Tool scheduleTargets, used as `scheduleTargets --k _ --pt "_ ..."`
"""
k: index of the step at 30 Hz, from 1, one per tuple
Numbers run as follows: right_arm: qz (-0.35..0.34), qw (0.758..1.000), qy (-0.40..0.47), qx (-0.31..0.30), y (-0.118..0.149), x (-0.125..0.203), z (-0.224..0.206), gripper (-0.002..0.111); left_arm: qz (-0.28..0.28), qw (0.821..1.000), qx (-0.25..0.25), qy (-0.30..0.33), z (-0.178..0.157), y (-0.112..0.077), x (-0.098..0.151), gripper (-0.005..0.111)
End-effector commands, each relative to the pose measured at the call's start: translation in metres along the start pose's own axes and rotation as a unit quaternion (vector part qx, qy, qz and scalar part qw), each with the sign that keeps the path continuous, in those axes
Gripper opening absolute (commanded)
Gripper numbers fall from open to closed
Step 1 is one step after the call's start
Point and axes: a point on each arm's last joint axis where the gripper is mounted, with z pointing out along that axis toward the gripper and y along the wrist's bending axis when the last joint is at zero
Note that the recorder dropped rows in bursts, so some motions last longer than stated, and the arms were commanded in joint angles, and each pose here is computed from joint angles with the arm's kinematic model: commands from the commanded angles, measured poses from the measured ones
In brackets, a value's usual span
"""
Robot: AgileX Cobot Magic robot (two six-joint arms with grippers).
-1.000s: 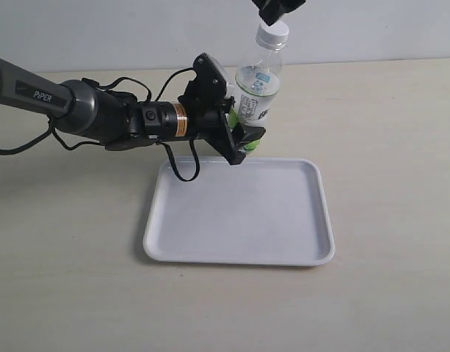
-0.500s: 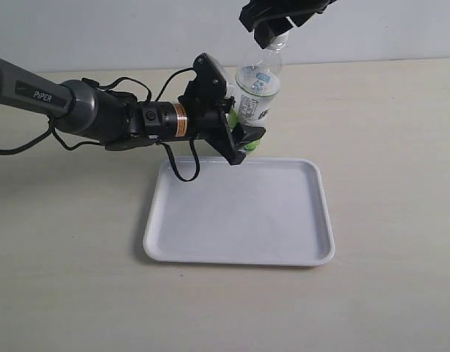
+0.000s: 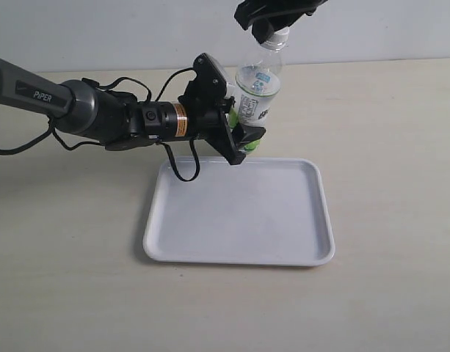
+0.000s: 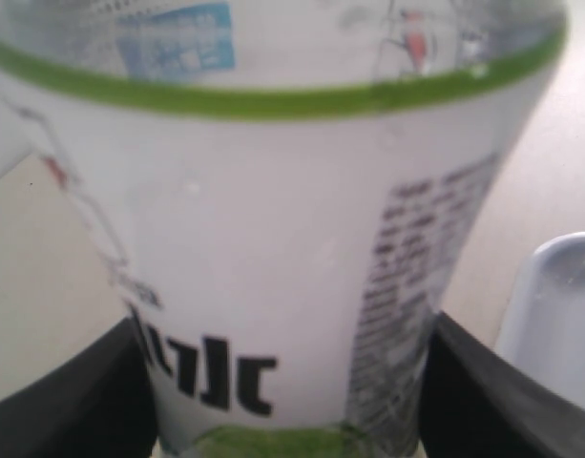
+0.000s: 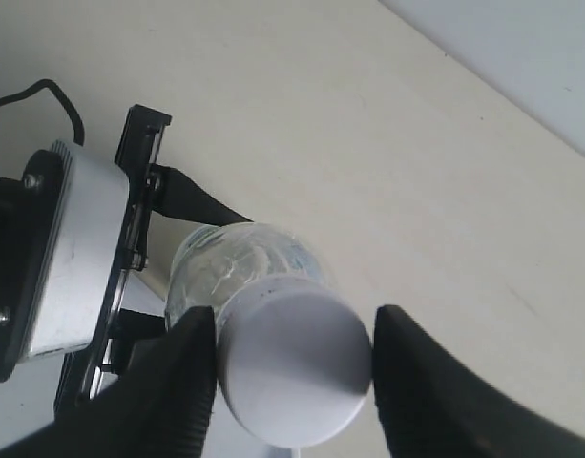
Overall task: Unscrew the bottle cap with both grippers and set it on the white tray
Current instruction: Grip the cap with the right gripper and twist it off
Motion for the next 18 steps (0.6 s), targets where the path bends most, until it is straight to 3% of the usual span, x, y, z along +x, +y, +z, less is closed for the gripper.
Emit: scheduleTargets --k 1,4,18 --pt "-0.004 1.0 -0.006 -0.001 0.0005 -0.0013 -0.0007 0.052 0.003 1.0 0.0 -0.013 -0.002 0.0001 -0.009 0.0" --pt "-0.001 1.0 -0.004 -0.003 0.0009 -0.0007 -0.0007 0.058 0.003 1.0 0.001 -0.016 -0.002 -0.0001 -0.0094 0.0" --pt "0.025 1.0 0.005 -0.005 0.0013 0.0007 -0.0007 0.058 0.002 1.0 0.001 -0.018 -0.0021 -0.0001 -0.0099 0.0"
